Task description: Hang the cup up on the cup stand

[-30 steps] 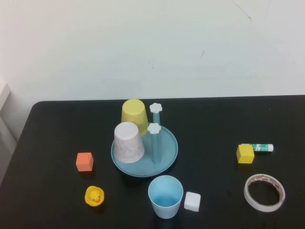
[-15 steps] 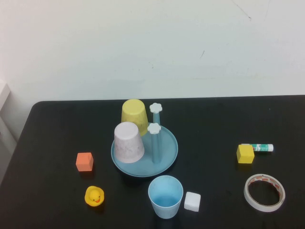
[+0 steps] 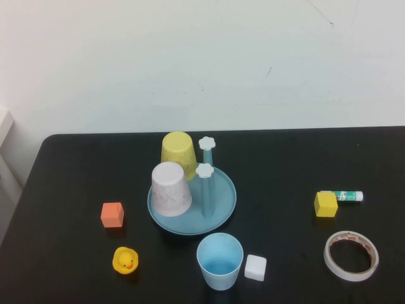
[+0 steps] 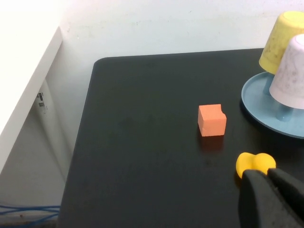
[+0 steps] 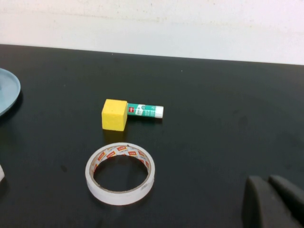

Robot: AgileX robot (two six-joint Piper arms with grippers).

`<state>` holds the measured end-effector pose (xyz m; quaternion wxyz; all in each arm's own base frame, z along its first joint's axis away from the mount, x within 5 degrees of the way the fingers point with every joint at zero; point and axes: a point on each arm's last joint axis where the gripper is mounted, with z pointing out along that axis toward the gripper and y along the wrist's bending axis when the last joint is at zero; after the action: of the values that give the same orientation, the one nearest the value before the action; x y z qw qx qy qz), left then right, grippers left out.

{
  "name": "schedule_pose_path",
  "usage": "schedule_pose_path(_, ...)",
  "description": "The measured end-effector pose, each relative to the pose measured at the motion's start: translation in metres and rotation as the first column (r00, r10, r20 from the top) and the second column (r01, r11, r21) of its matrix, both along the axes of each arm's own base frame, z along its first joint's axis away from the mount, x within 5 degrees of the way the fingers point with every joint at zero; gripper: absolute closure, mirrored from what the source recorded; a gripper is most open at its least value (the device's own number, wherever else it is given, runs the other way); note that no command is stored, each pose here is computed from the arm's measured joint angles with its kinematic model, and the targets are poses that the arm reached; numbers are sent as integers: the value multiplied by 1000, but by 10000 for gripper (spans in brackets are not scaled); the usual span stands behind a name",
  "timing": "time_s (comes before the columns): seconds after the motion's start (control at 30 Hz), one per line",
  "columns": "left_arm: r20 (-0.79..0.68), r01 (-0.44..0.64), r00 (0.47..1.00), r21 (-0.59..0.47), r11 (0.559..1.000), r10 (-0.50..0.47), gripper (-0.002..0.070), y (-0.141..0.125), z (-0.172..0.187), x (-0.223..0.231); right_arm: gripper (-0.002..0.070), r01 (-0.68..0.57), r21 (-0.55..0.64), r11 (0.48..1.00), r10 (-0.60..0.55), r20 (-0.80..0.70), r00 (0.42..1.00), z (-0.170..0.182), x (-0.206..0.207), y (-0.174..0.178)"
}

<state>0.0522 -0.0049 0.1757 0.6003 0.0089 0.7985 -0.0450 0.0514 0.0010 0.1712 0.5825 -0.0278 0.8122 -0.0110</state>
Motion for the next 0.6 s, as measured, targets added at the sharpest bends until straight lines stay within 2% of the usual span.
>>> schedule_pose_path(0.17,80,-3,997,-2,1000,3,676,0,6,2,676,1,1,1000,-1,58,998,3,2,0)
schedule_pose_path(0.3,296,-7,955,-13,1000,10,676,1,26,4,676,3,3,1000,-4,239,971,19,5,0)
schedule_pose_path(0.37,418,-7,908,-18,1000,14,676,1,38,3,676,5,3,1000,-6,375,927,32,5,0)
schedule_pose_path(0.47,571,-5,821,-31,1000,22,676,1,54,-1,676,9,0,1000,-8,560,829,51,2,-1)
schedule_pose_path(0.6,695,-2,718,-41,999,30,676,2,67,-7,676,13,0,1000,-10,697,717,66,-4,-1)
